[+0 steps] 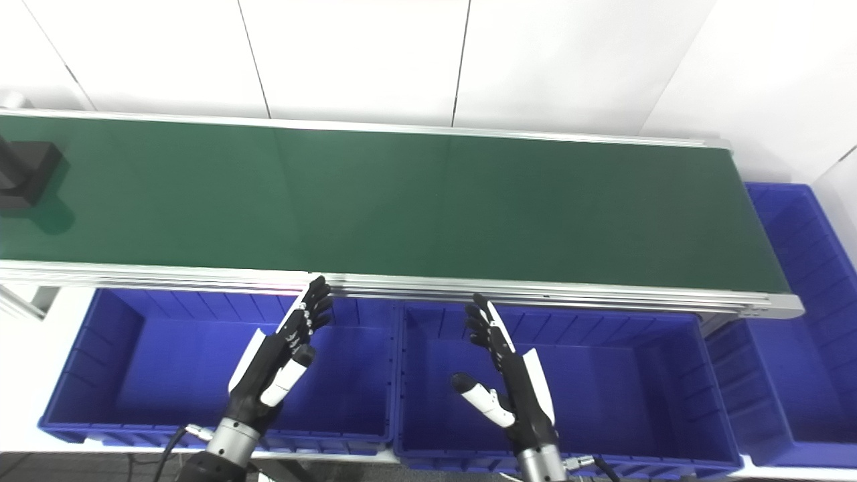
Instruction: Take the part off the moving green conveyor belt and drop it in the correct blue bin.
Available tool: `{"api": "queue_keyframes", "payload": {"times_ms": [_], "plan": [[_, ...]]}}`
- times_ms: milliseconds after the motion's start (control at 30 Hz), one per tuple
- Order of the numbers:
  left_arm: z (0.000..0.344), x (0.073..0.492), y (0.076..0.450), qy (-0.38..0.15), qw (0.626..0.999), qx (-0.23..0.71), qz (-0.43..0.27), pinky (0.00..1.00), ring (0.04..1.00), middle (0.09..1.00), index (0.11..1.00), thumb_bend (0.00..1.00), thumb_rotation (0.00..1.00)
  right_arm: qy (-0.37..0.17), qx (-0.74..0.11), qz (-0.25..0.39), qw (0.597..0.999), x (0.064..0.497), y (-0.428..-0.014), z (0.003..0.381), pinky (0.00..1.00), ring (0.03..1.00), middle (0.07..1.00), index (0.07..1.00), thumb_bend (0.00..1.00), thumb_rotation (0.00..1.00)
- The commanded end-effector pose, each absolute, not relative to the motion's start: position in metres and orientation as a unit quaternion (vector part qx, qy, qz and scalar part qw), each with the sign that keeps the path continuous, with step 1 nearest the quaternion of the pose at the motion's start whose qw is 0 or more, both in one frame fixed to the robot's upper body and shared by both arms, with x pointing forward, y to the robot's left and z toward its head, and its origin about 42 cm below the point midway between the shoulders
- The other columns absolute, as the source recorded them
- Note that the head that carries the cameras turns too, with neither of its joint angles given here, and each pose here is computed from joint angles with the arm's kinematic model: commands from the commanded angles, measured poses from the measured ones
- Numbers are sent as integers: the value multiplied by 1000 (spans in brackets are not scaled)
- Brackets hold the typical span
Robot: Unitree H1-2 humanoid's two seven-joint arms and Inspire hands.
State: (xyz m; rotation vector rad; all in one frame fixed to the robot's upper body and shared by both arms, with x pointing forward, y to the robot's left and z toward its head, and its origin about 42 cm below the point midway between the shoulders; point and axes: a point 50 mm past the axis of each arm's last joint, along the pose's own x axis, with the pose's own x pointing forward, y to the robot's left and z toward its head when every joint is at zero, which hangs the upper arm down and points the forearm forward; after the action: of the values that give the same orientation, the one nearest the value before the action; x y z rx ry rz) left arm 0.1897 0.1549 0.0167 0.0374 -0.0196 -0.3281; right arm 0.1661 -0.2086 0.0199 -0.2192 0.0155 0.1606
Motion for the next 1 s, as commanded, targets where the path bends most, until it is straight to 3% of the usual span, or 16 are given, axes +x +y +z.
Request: {"api": "queue_keyframes", "payload": {"times_ms": [0, 300, 967], "plan": [[23, 199, 147, -39, 987, 21, -157, 926, 949, 975, 975, 733, 883, -31, -99, 77, 992, 167, -211, 28, 849, 885, 912, 975, 889, 835], [11, 196, 149, -28, 986, 71, -151, 910, 931, 947, 938, 802, 850, -25, -111, 67, 991, 163, -211, 25, 840, 892, 924, 971, 870, 821], [-1, 195, 152, -22, 985, 102, -136, 866, 897, 915, 906, 781, 848, -12, -116, 47, 992, 163, -206, 14, 843, 883, 910, 971, 839, 786]]}}
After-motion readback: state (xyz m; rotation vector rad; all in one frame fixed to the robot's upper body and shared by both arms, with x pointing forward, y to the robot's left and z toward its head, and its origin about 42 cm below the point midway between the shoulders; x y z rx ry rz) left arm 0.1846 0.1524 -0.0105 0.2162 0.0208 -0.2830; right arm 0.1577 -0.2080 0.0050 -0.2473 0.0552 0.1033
